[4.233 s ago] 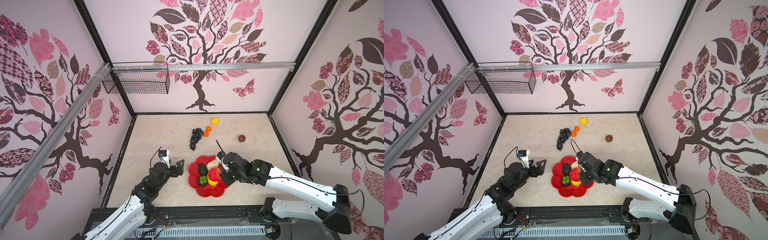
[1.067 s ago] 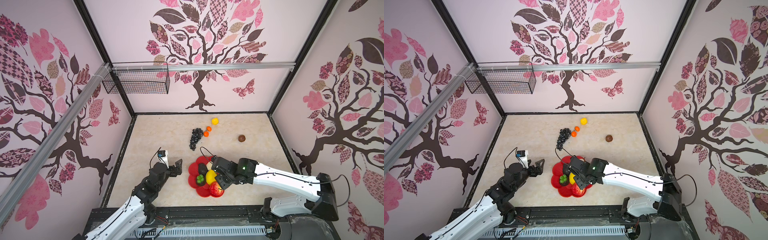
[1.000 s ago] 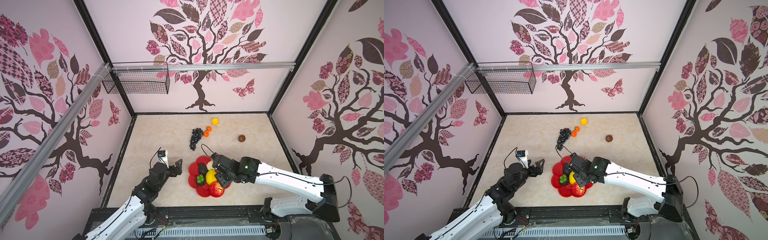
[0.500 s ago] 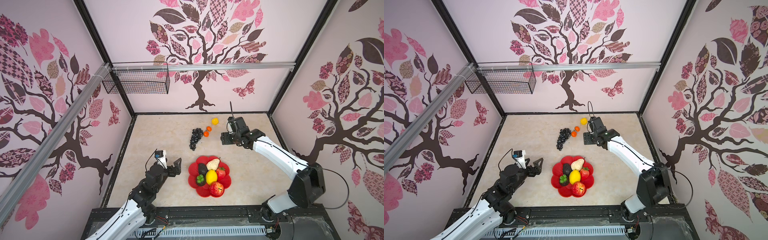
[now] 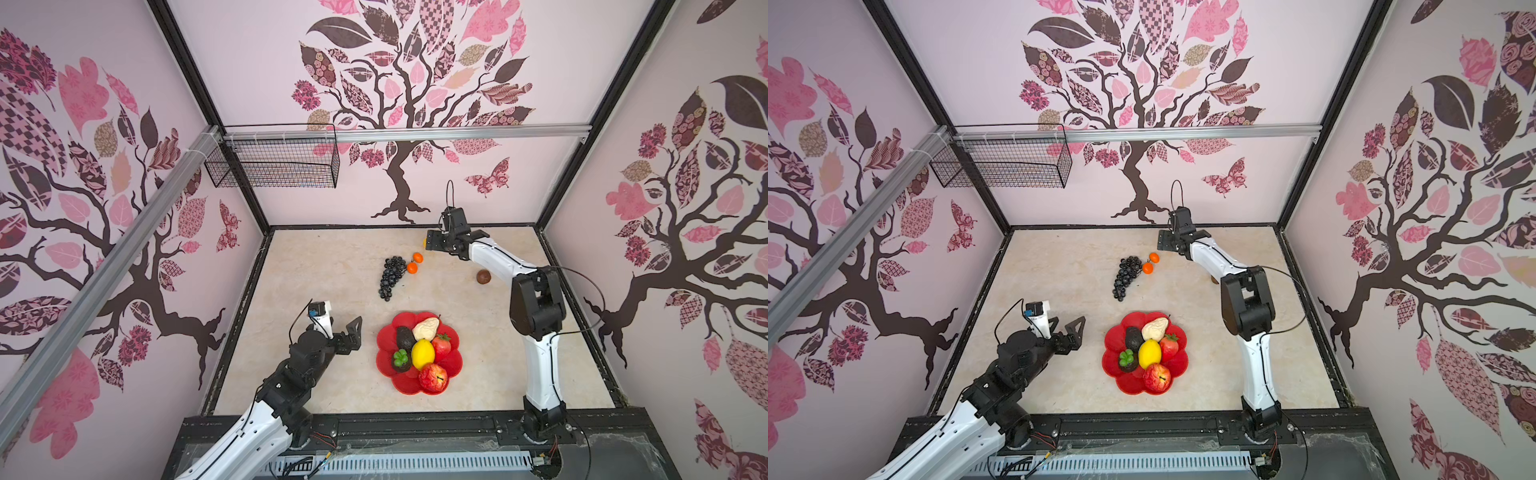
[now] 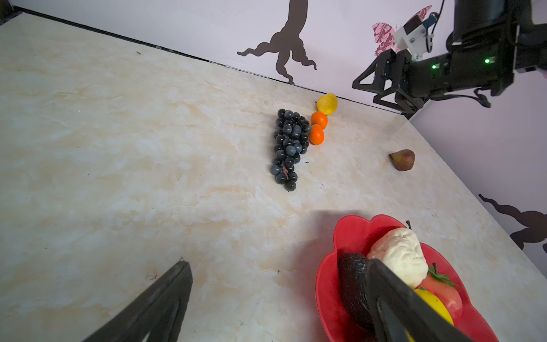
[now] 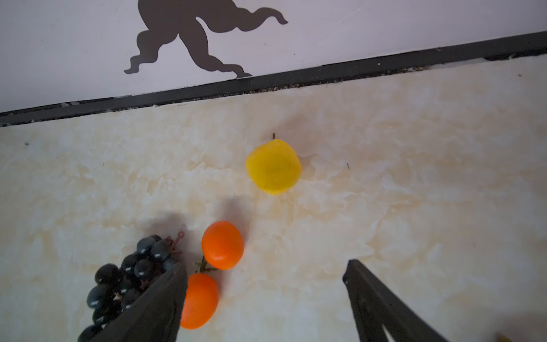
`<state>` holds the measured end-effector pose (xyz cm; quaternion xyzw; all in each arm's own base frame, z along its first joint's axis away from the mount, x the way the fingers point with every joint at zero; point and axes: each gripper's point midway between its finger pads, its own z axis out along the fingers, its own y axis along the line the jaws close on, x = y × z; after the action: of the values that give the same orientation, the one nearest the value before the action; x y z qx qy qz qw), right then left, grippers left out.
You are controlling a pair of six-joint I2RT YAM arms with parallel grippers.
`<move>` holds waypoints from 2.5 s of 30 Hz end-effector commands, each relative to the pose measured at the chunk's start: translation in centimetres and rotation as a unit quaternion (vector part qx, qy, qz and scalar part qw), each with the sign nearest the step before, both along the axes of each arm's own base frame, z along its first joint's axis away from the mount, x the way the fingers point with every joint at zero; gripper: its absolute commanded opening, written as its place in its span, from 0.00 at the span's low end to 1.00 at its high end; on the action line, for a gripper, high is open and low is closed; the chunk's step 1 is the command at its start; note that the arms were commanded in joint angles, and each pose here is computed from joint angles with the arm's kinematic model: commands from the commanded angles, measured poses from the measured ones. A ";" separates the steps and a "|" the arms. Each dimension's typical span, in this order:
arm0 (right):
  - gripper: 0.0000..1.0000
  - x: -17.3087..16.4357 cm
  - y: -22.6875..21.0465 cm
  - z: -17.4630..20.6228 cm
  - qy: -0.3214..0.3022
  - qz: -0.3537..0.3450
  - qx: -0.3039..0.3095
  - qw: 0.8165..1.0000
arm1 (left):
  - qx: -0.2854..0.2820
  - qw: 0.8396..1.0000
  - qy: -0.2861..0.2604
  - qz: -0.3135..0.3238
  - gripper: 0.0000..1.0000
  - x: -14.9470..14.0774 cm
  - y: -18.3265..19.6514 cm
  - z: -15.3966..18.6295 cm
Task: Arrange fruit in a fruit bowl
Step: Pick up the fruit from the top-center of the table.
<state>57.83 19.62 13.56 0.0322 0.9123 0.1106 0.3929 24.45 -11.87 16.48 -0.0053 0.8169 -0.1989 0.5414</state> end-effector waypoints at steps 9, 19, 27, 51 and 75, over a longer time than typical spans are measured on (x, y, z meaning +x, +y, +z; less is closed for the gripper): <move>0.89 5.2 0.9 -6.4 0.022 -0.024 -0.032 0.999 | 0.008 1.000 0.015 -0.002 0.95 0.2 -0.2 -1.6; 0.87 6.7 0.2 -8.7 0.033 -0.038 -0.064 0.997 | 0.012 1.000 0.016 0.003 0.95 0.3 0.0 -1.7; 0.71 6.8 0.8 -9.3 0.045 -0.011 -0.069 0.997 | 0.010 1.000 0.015 0.003 0.95 0.3 0.0 -1.6; 0.57 6.7 0.4 -8.0 0.036 0.002 -0.069 0.997 | 0.014 1.000 0.018 0.005 0.95 0.4 0.0 -1.9; 0.57 -16.1 4.0 7.8 -0.052 0.161 0.166 0.971 | -0.059 0.994 0.055 -0.069 0.93 1.0 -4.4 -0.8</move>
<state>44.63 21.10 19.09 -0.0269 0.8824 0.2559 0.3940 25.19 -14.37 13.81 0.0083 0.8423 -0.2279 0.4884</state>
